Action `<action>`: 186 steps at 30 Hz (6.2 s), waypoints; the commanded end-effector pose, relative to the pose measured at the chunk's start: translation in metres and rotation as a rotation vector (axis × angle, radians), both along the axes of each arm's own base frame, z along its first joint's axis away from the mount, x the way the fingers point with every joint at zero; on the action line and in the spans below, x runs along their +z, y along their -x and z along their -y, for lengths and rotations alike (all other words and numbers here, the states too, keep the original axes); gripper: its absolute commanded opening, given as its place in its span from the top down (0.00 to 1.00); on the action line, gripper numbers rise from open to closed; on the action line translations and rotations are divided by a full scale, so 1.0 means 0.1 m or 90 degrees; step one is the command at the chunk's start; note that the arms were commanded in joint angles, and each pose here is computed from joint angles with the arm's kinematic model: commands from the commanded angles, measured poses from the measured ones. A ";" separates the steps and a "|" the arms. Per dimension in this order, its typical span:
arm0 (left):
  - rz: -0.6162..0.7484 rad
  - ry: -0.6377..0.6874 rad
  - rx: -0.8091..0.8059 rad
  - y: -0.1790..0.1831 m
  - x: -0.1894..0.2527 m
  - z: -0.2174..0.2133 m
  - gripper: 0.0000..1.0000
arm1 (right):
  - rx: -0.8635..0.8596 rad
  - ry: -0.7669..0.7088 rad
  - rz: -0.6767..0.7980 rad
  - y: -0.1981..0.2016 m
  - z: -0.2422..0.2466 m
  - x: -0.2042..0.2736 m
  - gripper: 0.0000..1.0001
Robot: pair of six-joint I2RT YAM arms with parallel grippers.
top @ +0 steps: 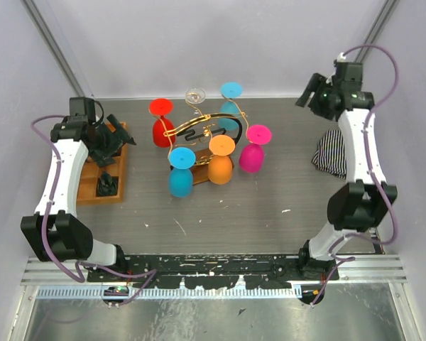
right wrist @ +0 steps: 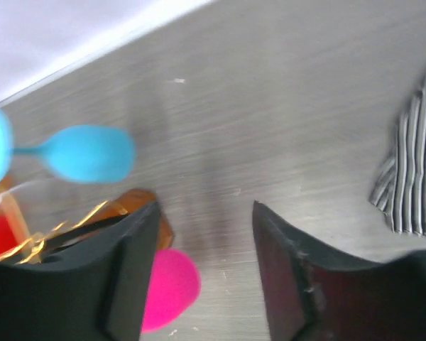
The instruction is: Take the wine glass off the wine glass rack
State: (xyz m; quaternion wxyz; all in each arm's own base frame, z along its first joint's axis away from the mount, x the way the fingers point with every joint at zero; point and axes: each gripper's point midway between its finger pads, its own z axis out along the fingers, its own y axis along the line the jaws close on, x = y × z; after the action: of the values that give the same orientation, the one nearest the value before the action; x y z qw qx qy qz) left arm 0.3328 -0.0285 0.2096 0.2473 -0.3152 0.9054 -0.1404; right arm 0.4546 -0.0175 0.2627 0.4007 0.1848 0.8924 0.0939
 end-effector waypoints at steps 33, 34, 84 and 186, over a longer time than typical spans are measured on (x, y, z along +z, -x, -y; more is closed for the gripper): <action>-0.001 -0.001 -0.046 0.12 0.04 0.21 0.01 | 0.281 -0.355 0.066 0.85 -1.27 0.27 0.53; -0.002 0.002 -0.047 0.12 0.03 0.22 0.01 | 0.286 -0.359 0.064 0.87 -1.28 0.27 0.53; -0.046 0.007 -0.065 0.17 -0.16 0.25 0.01 | 0.402 -0.466 0.059 1.19 -1.62 0.61 0.99; -0.098 0.118 -0.073 0.12 -0.38 0.26 0.00 | -0.070 0.747 -0.309 -1.04 0.47 -2.30 0.70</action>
State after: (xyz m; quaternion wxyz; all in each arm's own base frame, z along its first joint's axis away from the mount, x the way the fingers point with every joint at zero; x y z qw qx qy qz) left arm 0.3173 -0.0527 0.1623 0.1333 -0.3037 0.9214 -0.2026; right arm 0.5434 -0.0763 0.0343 0.1918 -0.0168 0.8374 -0.5115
